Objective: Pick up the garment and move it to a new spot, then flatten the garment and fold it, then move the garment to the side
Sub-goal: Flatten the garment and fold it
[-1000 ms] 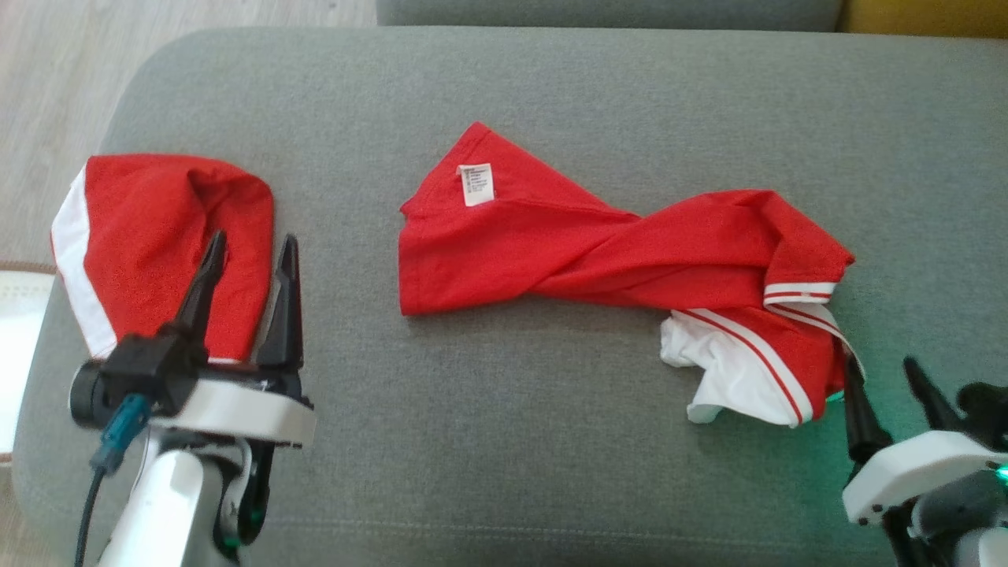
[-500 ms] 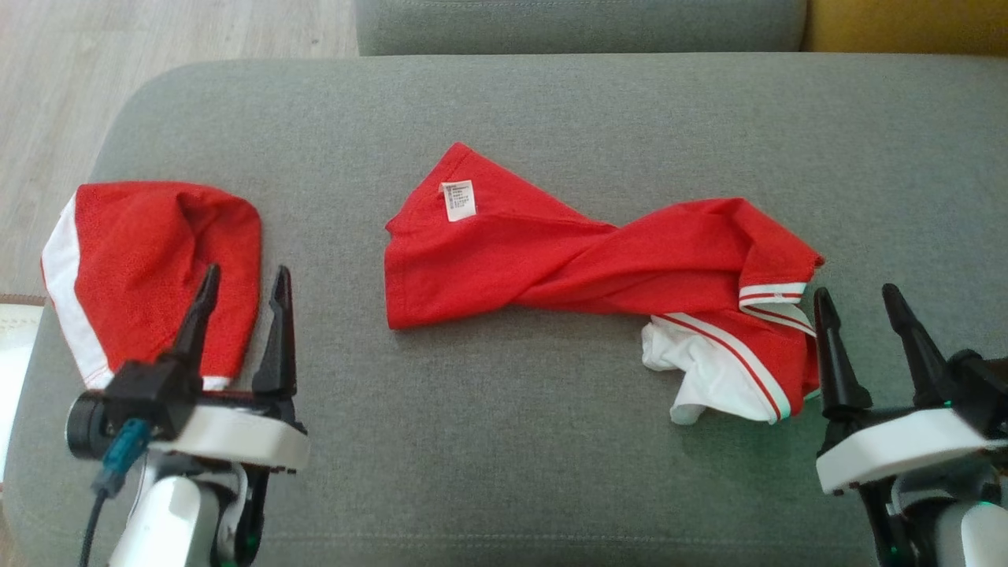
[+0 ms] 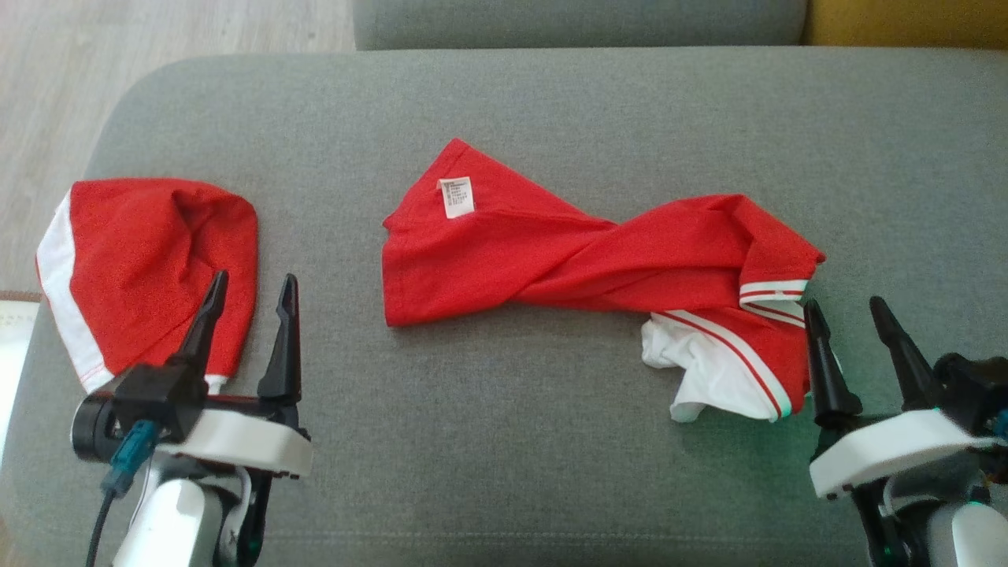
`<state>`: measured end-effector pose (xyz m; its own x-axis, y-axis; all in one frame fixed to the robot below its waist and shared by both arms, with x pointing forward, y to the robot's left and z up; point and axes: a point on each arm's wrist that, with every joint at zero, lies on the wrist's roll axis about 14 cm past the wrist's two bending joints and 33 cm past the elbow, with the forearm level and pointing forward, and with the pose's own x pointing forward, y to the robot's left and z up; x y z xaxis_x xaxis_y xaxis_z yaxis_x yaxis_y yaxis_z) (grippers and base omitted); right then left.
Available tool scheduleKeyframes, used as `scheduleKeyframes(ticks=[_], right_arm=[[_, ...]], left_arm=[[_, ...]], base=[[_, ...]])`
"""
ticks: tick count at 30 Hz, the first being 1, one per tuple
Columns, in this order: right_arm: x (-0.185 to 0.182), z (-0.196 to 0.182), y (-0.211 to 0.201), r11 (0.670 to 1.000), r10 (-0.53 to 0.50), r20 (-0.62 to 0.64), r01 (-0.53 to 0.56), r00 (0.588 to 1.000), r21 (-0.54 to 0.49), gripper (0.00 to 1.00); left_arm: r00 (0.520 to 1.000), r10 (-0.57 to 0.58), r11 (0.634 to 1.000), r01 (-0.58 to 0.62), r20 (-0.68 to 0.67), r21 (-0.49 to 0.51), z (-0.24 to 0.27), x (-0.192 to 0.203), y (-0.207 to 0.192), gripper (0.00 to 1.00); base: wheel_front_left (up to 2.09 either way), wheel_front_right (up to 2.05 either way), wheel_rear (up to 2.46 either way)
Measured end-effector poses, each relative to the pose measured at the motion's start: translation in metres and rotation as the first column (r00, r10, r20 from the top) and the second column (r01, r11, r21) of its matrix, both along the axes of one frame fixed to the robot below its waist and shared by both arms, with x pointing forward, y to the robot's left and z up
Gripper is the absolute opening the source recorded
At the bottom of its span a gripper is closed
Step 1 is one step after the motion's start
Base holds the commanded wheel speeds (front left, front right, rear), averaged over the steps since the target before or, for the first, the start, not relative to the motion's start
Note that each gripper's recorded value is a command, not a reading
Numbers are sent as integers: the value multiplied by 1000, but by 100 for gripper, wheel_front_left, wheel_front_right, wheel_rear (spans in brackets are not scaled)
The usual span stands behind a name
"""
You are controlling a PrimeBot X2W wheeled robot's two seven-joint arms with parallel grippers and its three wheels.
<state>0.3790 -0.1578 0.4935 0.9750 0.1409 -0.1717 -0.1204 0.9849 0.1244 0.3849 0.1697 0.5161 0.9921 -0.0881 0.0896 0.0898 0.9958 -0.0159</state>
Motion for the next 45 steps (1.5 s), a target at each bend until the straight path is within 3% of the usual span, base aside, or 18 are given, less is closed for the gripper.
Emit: scheduleKeyframes(ticks=[13, 15, 16, 17, 24, 28, 32, 36, 43, 44, 45], right_arm=[[57, -61, 3, 1000, 15, -197, -9, 980, 30, 100], [60, -69, 8, 999, 29, -224, -19, 974, 49, 24], [62, -68, 12, 998, 39, -220, -28, 975, 54, 24], [65, -65, 15, 998, 46, -204, -35, 978, 59, 0], [84, -4, 13, 998, 54, 27, -55, 998, 36, 0], [75, 17, 25, 995, 94, 86, -97, 992, 25, 0], [29, -30, 30, 992, 129, -111, -127, 985, 23, 0], [-34, -87, 29, 991, 131, -360, -121, 924, 50, 0], [-60, -108, 30, 992, 126, -471, -114, 873, 54, 0], [-61, -109, 30, 992, 125, -473, -113, 872, 52, 24], [-60, -108, 30, 993, 122, -465, -111, 877, 51, 84]], left_arm=[[999, -1, 1000, 1, -34, -4, -14, 22, -1, 100], [999, 3, 1000, -4, -38, -5, -16, 24, 0, 100], [999, 6, 1000, -7, -42, -5, -17, 24, 1, 100], [999, 8, 1000, -9, -44, -4, -18, 24, 1, 100], [999, 3, 1000, -3, -39, -7, -16, 24, -1, 100], [1000, -2, 1000, 2, -29, -10, -12, 24, -3, 100], [1000, 0, 1000, 0, -21, -11, -9, 23, -3, 100], [1000, -1, 1000, 1, -22, -13, -10, 23, -3, 100], [1000, -5, 1000, 5, -20, -14, -9, 23, -5, 100], [1000, -4, 1000, 4, -19, -14, -9, 23, -5, 100], [1000, -3, 1000, 3, -18, -14, -8, 23, -4, 100]], base=[[0, 0, 0], [0, 0, 0], [0, 0, 0], [0, 0, 0], [0, 0, 0], [0, 0, 0], [0, 0, 0], [0, 0, 0], [0, 0, 0], [0, 0, 0], [0, 0, 0]])
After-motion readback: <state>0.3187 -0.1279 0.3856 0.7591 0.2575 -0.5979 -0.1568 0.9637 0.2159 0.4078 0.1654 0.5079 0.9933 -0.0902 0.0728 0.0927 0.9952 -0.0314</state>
